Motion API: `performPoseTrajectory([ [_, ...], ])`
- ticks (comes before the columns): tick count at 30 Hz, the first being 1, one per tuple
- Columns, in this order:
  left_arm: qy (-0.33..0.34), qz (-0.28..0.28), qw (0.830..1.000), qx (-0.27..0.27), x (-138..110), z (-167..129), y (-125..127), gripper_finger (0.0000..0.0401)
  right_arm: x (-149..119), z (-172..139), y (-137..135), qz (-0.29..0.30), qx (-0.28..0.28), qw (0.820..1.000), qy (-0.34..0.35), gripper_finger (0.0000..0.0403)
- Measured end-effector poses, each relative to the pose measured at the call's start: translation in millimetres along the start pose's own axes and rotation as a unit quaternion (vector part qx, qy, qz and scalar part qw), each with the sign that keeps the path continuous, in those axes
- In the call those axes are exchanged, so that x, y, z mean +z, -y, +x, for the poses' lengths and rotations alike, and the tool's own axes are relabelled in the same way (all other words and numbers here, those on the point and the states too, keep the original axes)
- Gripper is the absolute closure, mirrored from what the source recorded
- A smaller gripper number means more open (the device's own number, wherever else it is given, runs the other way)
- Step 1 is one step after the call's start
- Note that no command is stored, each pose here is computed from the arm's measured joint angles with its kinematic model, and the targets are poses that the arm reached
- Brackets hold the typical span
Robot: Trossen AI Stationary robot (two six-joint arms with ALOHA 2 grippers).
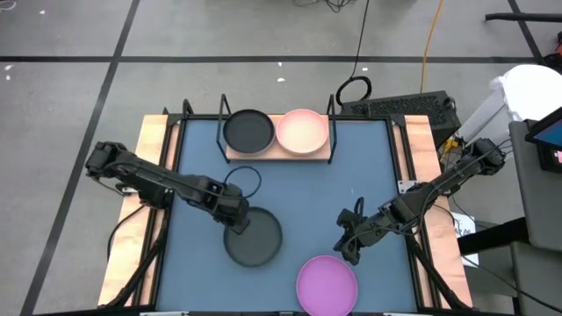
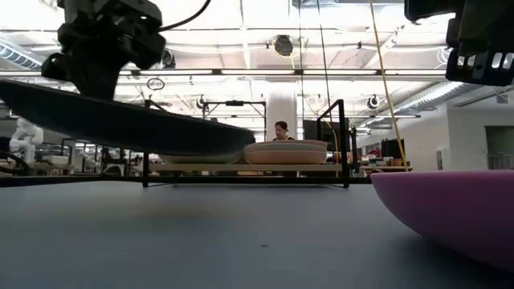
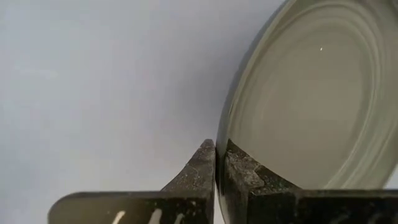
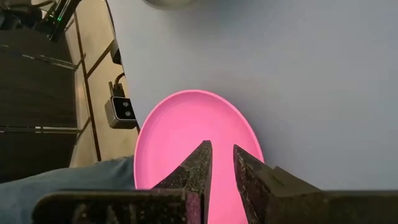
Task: Place and stack plates onto a shelf
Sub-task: Stack the black plate on top of the black plate
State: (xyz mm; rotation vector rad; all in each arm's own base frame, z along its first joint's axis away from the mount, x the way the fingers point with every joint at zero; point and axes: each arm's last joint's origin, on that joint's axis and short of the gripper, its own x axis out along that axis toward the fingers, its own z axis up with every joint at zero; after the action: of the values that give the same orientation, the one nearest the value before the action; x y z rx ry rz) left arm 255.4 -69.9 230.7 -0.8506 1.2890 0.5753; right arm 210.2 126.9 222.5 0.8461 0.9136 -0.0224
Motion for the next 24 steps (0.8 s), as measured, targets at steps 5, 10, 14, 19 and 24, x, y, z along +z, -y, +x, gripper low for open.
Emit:
performPoseTrajectory([
  [5,-0.005,0.028,1.0,0.004,6.8,-13.9,-13.7,0.0391,1.5,0.0,0.6,0.003,-0.011,1.0,0.025,0.0351],
  [10,0.034,0.045,0.998,-0.014,17.5,-29.4,-23.7,0.0391,1.5,0.0,0.8,0.001,-0.011,1.0,0.025,0.0351],
  [14,0.061,0.062,0.996,-0.015,28.7,-36.6,-31.9,0.0391,2.5,-0.1,1.1,0.003,-0.018,0.999,0.042,0.0351],
  [19,0.093,0.095,0.991,-0.012,42.0,-46.6,-42.9,0.0391,4.1,-0.3,1.7,0.0,-0.031,0.997,0.071,0.0351],
  [24,0.138,0.138,0.981,-0.009,63.4,-66.6,-47.4,0.0391,4.3,-0.3,1.6,0.003,-0.03,0.997,0.072,0.0351],
])
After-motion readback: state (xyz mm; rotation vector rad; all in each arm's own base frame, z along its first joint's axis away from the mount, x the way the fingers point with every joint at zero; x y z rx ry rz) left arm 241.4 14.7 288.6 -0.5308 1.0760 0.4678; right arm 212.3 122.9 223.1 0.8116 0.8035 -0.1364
